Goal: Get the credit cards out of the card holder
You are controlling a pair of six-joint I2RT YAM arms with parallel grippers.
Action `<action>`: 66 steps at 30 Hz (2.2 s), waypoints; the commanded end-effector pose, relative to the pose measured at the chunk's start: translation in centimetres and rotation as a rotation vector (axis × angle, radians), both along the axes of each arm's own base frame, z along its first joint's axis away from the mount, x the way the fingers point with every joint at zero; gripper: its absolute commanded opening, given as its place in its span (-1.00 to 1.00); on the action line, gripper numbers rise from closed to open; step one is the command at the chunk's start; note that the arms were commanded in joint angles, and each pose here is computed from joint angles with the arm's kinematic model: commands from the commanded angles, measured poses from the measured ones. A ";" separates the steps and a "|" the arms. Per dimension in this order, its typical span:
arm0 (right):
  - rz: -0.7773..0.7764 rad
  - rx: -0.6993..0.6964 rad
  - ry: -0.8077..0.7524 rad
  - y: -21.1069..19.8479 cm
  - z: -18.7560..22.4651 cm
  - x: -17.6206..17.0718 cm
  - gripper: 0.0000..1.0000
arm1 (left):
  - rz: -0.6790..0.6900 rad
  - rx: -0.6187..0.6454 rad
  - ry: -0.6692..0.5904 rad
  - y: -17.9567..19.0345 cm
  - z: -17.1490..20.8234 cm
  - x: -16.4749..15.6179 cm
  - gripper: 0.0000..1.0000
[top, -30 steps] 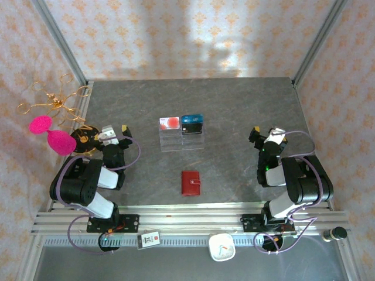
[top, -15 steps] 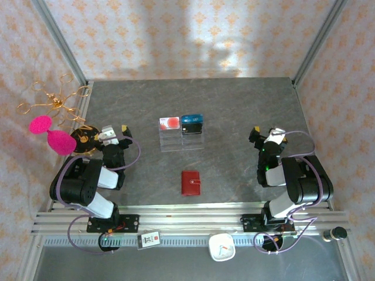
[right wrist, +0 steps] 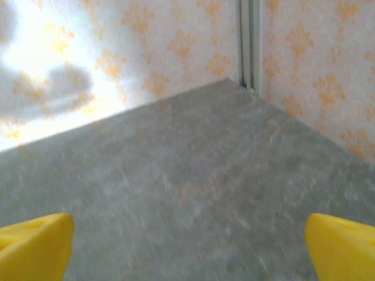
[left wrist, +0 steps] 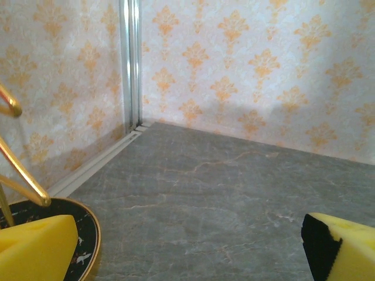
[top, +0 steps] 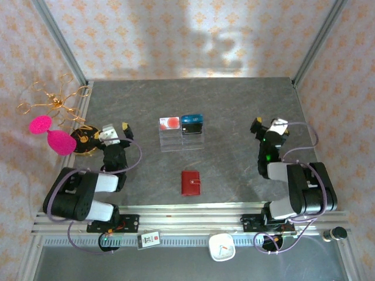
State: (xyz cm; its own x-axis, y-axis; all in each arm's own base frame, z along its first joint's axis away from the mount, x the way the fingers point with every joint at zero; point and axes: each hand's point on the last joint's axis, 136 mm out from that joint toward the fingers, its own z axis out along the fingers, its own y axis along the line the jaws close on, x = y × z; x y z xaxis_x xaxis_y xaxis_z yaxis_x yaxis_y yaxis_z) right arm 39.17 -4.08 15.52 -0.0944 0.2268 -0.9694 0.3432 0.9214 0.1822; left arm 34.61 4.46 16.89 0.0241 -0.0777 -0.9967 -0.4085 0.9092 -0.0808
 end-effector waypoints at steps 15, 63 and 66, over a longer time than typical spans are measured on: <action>0.015 0.641 0.203 4.4 -3.3 3.5 0.99 | -0.134 -0.696 -0.256 -1.9 6.6 0.5 0.98; 1.016 0.520 0.933 29.7 -11.3 -21.6 -0.41 | -1.008 -0.614 0.946 -29.1 -13.6 -16.9 0.40; 1.019 0.522 0.943 29.6 -11.7 -22.0 -0.41 | -1.021 -0.619 0.972 -29.6 -14.4 -17.1 0.38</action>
State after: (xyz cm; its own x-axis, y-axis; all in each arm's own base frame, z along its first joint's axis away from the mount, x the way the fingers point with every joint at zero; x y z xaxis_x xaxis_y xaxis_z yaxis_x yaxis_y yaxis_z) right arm 18.00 25.75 4.68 -0.9498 -0.0055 -0.3129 -0.2174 0.7308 0.6470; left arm 18.49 -24.77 3.65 -0.8922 -0.0933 -0.4419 0.2262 0.7546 -0.6160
